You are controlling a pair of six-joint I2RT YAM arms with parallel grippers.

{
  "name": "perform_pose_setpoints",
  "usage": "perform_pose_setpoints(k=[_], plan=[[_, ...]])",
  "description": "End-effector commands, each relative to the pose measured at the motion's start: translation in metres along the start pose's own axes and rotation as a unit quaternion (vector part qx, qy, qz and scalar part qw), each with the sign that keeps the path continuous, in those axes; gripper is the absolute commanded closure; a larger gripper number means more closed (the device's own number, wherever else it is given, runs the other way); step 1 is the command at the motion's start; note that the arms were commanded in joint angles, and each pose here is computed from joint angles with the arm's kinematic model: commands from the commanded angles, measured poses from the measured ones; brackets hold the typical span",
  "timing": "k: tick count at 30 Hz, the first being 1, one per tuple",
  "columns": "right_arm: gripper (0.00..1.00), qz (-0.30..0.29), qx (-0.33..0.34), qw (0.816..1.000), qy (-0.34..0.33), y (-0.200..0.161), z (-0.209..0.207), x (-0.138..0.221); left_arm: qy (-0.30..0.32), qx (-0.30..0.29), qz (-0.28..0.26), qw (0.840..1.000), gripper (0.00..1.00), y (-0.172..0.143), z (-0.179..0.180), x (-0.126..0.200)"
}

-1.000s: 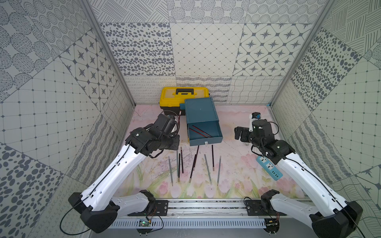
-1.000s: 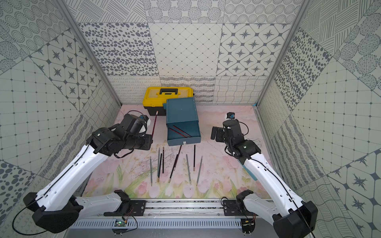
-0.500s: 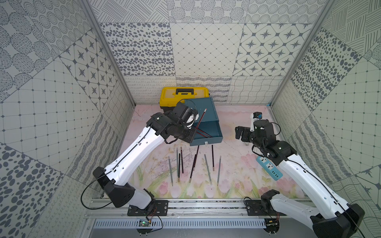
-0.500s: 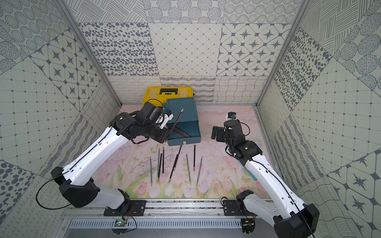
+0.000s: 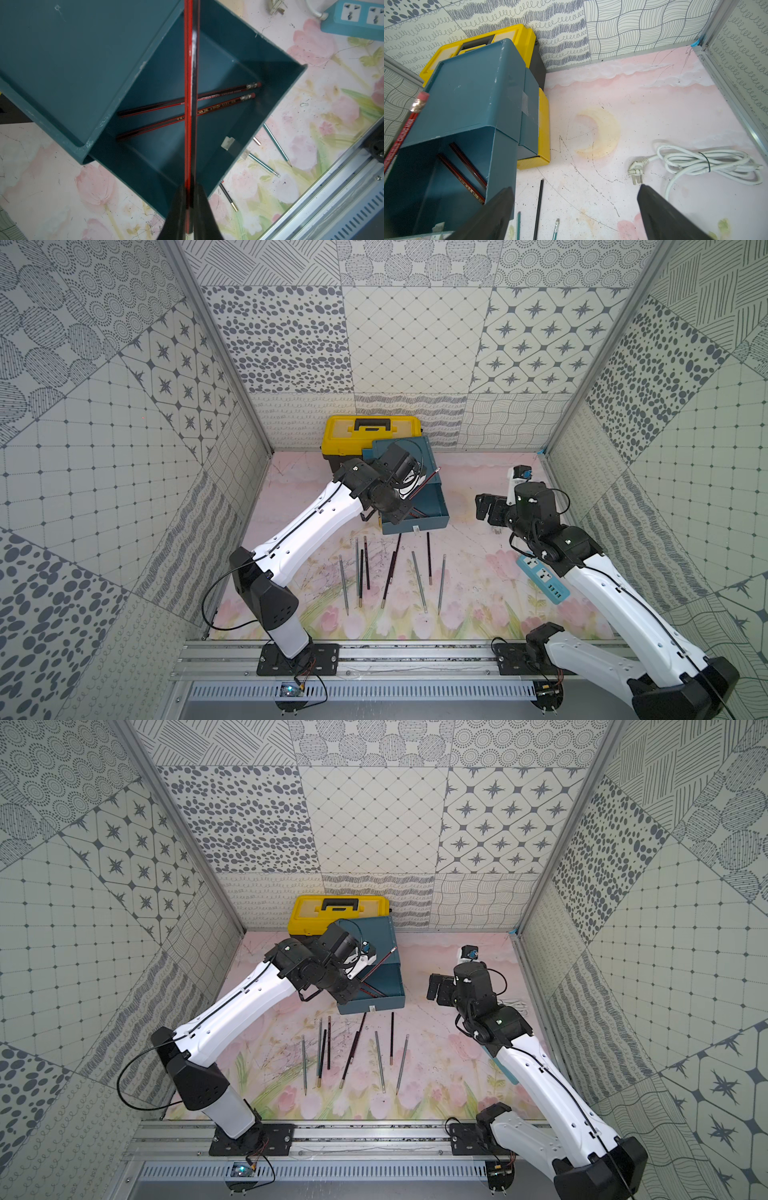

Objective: Please place the pencils in the drawer according to their color
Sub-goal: Place the pencil in the drawer.

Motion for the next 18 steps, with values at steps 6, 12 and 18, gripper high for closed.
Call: perform_pose_setpoints(k=[6, 12, 18], plan=[[0.01, -0.031, -0.015, 0.999, 0.004, 0.013, 0.000, 0.006, 0.025, -0.058, 0.033, 0.997, 1.00, -0.009, 0.012, -0.007], [0.01, -0.033, -0.015, 0.999, 0.003, 0.013, 0.000, 0.007, 0.014, -0.079, 0.051, 0.995, 1.00, -0.015, 0.011, -0.011], [0.01, -0.035, -0.016, 0.999, 0.000, 0.014, -0.002, 0.007, 0.011, -0.094, 0.068, 0.993, 1.00, -0.021, 0.012, -0.015]])
Point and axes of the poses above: each gripper's point midway between its finger pads, its own x axis back along the fingers, its own z axis along the line the jaws close on, y = z × x, the point moved 2 cm from there along x, back along the fingers, and after that the axes turned 11 degrees about x, right-handed, at the moved point
